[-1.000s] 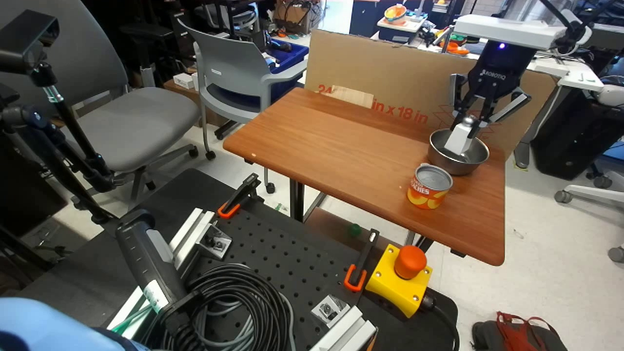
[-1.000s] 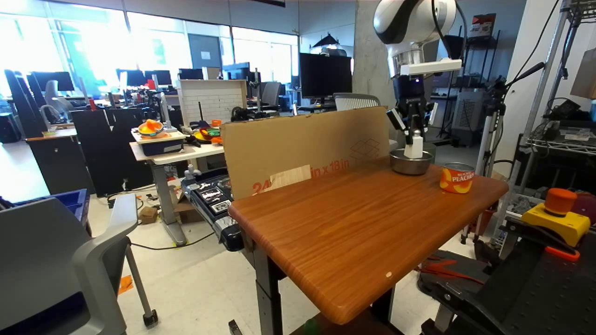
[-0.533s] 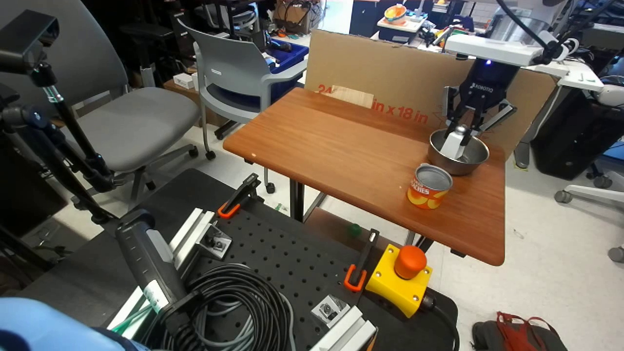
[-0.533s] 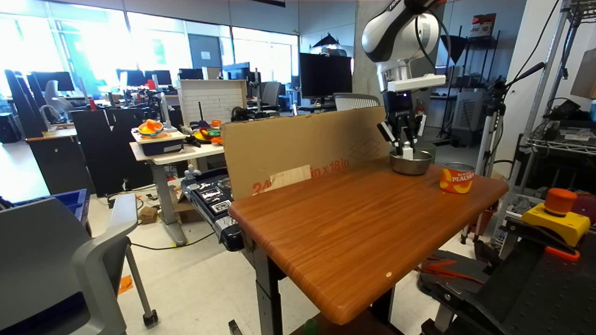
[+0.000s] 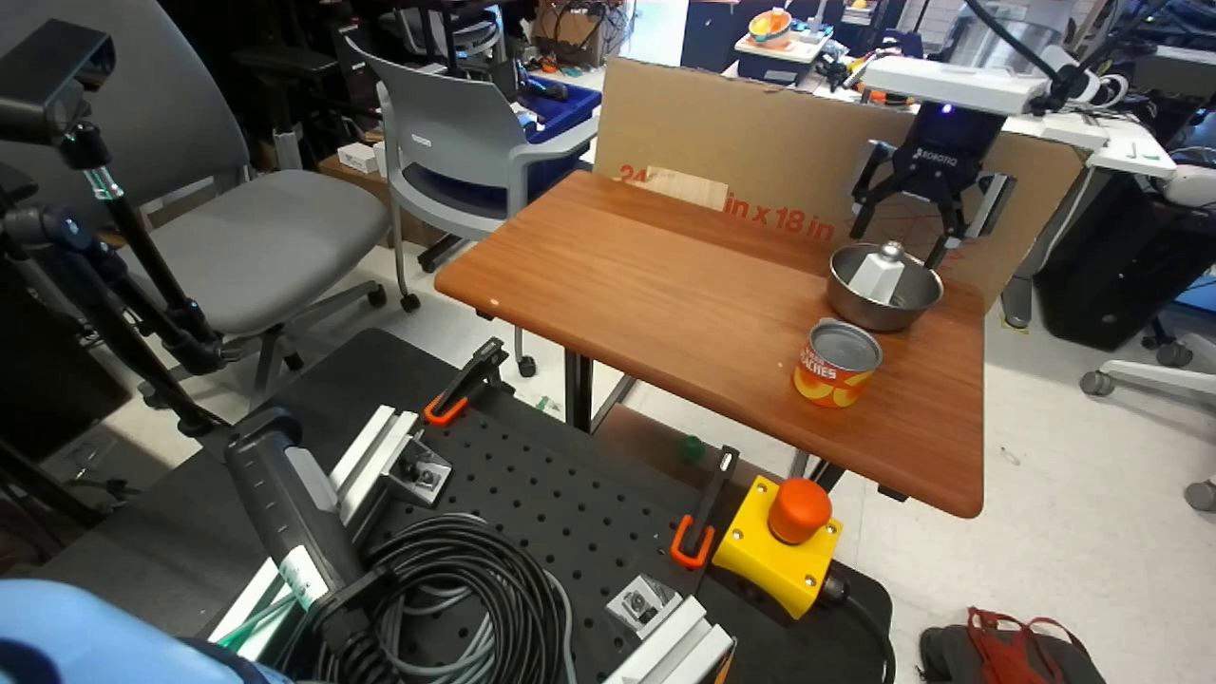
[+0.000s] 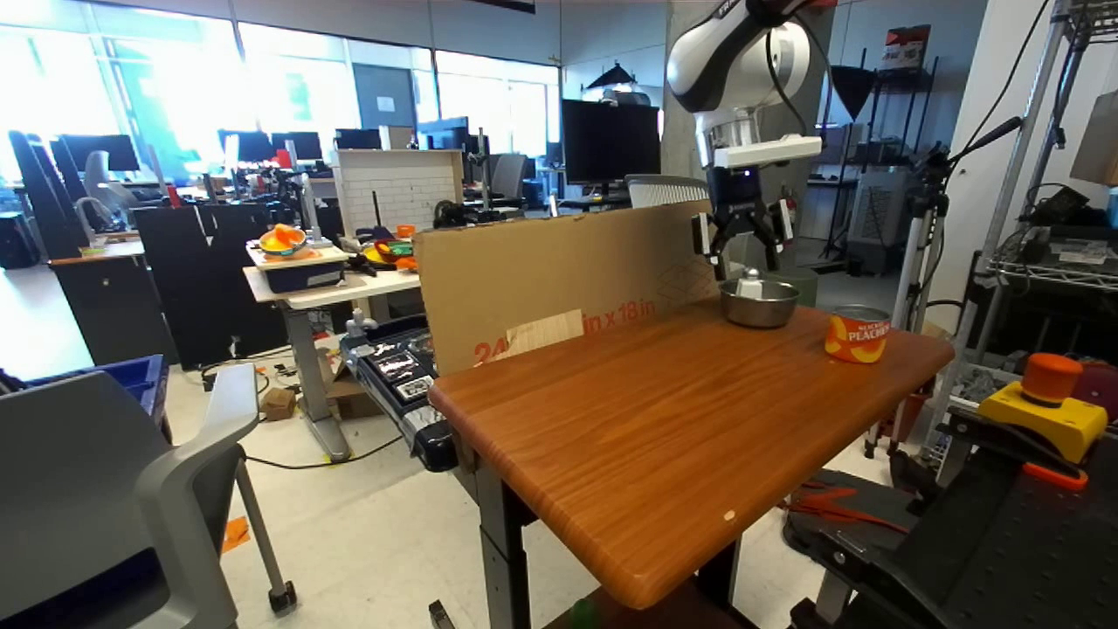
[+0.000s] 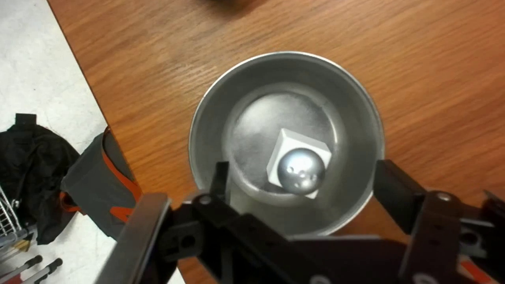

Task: Put the white bottle in the silver bowl

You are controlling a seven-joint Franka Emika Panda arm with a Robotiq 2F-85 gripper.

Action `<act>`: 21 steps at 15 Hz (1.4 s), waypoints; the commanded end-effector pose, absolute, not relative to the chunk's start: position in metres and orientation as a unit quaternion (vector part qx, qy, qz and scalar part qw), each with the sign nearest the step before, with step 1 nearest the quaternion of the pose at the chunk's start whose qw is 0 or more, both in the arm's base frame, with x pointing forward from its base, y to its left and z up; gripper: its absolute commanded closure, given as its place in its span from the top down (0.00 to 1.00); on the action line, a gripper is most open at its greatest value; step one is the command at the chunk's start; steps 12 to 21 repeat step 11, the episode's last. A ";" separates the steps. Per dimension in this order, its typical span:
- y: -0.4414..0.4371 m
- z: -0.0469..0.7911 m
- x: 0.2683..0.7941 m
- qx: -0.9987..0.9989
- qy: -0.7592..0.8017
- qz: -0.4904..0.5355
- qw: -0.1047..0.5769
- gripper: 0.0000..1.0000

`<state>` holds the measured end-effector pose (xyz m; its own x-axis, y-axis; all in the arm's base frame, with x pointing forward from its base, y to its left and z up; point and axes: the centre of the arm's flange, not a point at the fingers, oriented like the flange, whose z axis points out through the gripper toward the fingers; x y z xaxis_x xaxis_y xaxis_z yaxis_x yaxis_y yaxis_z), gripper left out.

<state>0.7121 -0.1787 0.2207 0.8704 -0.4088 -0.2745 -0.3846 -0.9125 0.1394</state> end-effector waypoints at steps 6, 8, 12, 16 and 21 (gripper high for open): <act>-0.135 0.329 0.678 0.975 -0.203 -0.092 0.002 1.00; -0.143 0.324 0.706 0.976 -0.193 -0.097 0.020 1.00; -0.140 0.331 0.698 0.976 -0.194 -0.099 0.015 1.00; -0.140 0.331 0.698 0.976 -0.194 -0.099 0.015 1.00; -0.140 0.331 0.698 0.976 -0.194 -0.099 0.015 1.00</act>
